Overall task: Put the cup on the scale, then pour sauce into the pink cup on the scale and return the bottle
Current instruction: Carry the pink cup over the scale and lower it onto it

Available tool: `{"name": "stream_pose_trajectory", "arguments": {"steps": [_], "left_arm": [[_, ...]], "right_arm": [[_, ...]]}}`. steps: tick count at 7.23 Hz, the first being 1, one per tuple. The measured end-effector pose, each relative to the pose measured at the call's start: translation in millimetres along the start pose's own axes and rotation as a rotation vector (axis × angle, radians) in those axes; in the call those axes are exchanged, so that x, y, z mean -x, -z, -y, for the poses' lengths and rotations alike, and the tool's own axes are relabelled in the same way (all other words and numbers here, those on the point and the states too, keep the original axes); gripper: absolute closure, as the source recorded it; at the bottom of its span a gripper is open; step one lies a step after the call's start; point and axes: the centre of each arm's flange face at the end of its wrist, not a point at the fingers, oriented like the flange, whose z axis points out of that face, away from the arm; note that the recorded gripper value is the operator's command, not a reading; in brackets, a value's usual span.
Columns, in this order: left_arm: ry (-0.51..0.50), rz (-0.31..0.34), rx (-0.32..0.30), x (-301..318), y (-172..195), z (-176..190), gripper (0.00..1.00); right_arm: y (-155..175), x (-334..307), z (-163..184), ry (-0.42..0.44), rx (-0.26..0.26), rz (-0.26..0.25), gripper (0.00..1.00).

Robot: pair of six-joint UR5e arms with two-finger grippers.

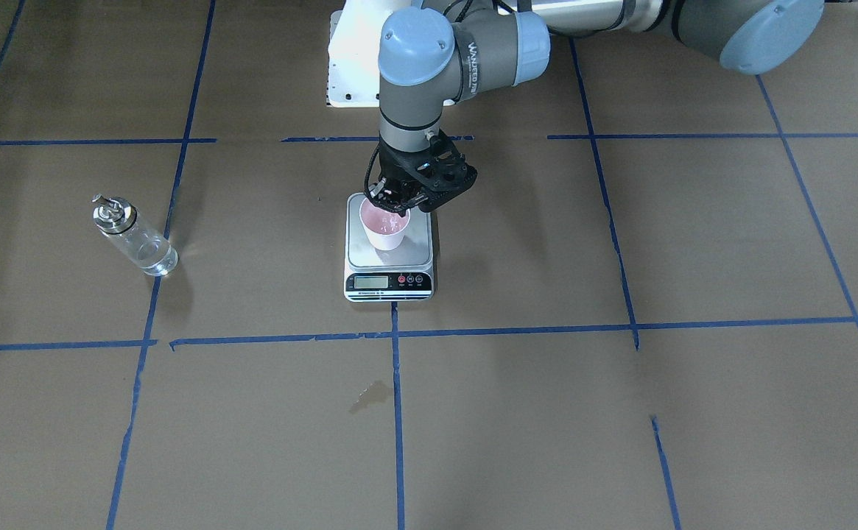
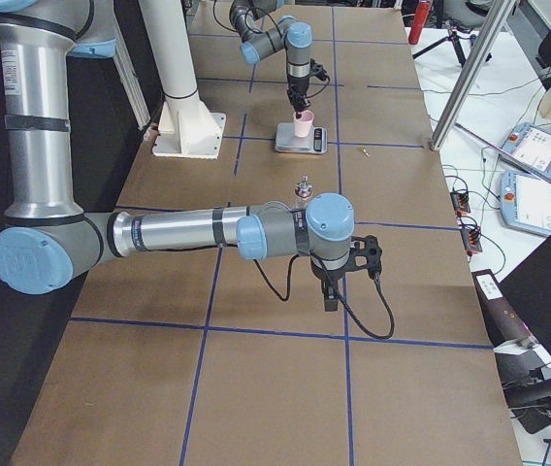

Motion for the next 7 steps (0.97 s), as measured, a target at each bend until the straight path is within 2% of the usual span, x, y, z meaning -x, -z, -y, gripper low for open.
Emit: {"name": "stream_pose_trajectory", "arguments": {"steps": [1,2,4,7], "left_arm": [[-0.013,0.003,0.002,6,-5,1,0.25],[-0.029,-0.003,0.006,12,-8,3,0.00],[-0.053,-0.040,0.016,18,3,0,0.00],[-0.156,-0.088,0.019,28,55,-11,0.00]], "right_arm": [[0,0,0,0.001,-0.001,0.000,0.00],[1,1,0,0.002,-0.002,0.000,0.00],[2,2,0,0.005,-0.005,0.001,0.00],[10,12,2,0.005,-0.010,0.006,0.00]]}}
